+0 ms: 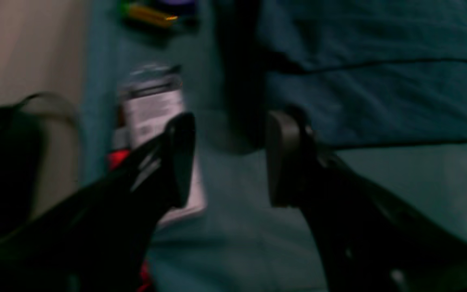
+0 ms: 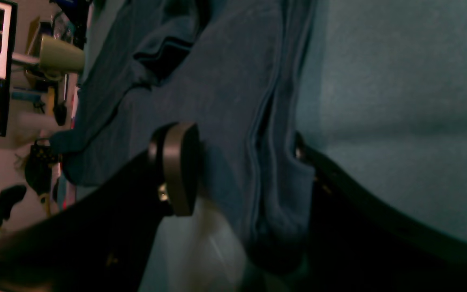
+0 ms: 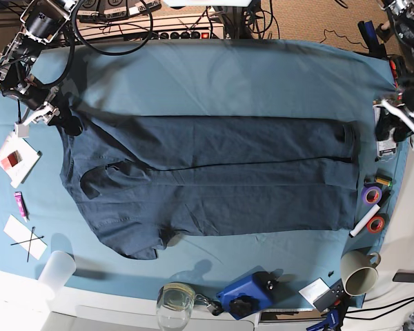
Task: Fold the T-shirt properly
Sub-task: 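Grasp the folded edge of the shirt with both grippers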
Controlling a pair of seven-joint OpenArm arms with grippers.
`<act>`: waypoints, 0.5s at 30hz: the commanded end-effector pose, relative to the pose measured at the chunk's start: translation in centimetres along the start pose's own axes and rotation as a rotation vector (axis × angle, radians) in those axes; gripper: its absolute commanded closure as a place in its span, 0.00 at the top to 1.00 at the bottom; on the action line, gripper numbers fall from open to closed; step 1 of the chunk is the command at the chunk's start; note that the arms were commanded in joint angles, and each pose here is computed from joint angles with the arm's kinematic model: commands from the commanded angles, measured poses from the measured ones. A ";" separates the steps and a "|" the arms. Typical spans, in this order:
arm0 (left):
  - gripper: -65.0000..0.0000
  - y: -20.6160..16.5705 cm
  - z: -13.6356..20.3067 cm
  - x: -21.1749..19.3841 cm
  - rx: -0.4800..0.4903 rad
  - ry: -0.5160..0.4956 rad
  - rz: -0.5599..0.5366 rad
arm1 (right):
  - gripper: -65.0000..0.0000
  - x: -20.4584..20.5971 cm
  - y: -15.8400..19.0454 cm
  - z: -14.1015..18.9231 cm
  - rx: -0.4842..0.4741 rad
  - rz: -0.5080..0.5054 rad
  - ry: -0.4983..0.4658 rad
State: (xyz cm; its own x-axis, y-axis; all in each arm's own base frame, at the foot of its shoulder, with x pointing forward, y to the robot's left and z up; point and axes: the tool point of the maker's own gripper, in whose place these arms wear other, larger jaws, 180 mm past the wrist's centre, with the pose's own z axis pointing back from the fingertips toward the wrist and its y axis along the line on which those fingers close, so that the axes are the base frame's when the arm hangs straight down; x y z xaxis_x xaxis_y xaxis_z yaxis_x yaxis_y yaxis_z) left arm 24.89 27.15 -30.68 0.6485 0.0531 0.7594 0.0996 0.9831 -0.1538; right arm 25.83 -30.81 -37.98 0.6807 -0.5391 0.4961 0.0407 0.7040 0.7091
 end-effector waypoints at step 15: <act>0.44 -1.8 -6.4 -1.9 -0.167 0.103 0.132 | 0.45 0.1 -0.9 0.5 -0.060 0.034 0.039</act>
State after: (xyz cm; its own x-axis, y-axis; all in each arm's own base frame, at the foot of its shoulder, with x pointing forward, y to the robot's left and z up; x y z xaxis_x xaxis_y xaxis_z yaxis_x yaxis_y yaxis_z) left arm 27.16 23.88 -37.58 0.7779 0.1572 0.6084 0.0991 0.9253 -0.3660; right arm 25.75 -30.95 -38.27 0.6895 -0.5263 0.4976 0.0468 0.7179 0.6945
